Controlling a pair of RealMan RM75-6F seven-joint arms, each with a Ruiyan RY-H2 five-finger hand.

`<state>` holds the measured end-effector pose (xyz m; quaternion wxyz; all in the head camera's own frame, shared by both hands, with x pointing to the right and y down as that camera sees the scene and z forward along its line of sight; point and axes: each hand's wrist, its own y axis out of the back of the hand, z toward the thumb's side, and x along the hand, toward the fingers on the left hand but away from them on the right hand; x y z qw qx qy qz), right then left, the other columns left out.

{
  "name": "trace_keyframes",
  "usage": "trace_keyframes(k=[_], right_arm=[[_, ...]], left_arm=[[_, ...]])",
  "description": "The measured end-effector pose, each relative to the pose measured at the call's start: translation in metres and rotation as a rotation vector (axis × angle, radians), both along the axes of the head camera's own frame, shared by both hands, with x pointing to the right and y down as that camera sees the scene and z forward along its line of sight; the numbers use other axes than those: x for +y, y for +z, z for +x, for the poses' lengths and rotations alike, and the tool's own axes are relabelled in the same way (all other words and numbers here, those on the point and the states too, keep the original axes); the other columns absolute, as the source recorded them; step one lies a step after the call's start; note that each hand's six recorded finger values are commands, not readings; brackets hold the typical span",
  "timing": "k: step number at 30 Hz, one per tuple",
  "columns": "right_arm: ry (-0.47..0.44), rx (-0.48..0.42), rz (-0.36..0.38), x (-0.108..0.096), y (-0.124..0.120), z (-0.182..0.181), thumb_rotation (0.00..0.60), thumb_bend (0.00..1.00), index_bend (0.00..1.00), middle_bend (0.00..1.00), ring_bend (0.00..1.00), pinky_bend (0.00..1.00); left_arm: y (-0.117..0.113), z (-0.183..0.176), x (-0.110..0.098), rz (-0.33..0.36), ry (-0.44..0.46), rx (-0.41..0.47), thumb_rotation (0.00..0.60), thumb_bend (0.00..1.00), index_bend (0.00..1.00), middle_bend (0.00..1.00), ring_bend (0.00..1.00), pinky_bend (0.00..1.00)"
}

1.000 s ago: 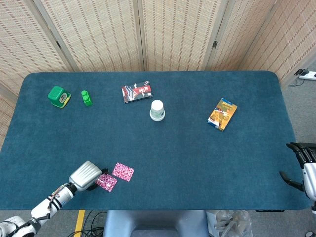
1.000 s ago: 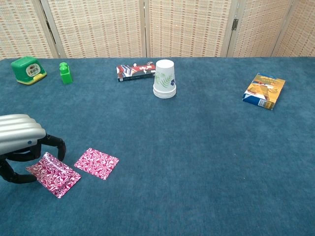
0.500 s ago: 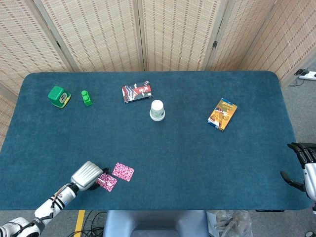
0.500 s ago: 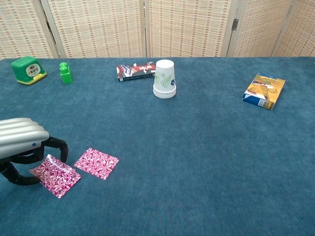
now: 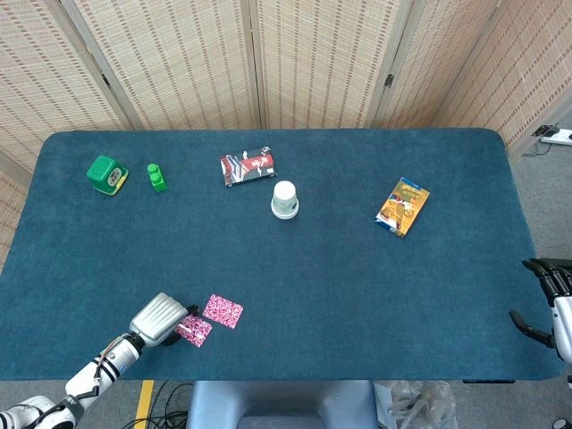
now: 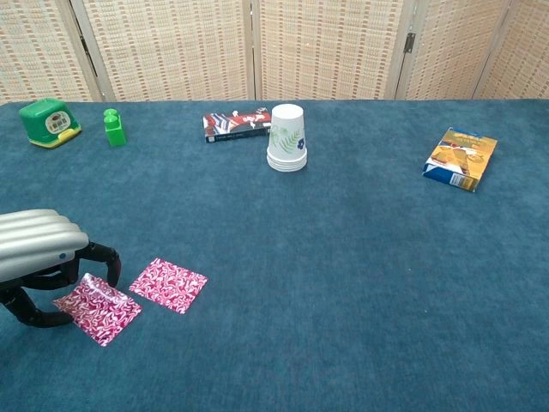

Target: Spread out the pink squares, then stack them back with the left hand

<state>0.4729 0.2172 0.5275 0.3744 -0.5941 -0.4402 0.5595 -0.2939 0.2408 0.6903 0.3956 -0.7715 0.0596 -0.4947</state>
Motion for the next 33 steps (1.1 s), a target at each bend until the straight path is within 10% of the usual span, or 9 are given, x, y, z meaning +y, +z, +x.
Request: trace_keyframes(k=[33], right_arm=[[0.002, 0.002, 0.005, 0.0001, -0.0017, 0.0017, 0.6, 0.25, 0.16, 0.21, 0.2, 0.28]], left_arm=[[-0.0066, 0.0049, 0.0001, -0.017, -0.014, -0.011, 0.6, 0.3, 0.31, 0.99, 0.93, 1.0]])
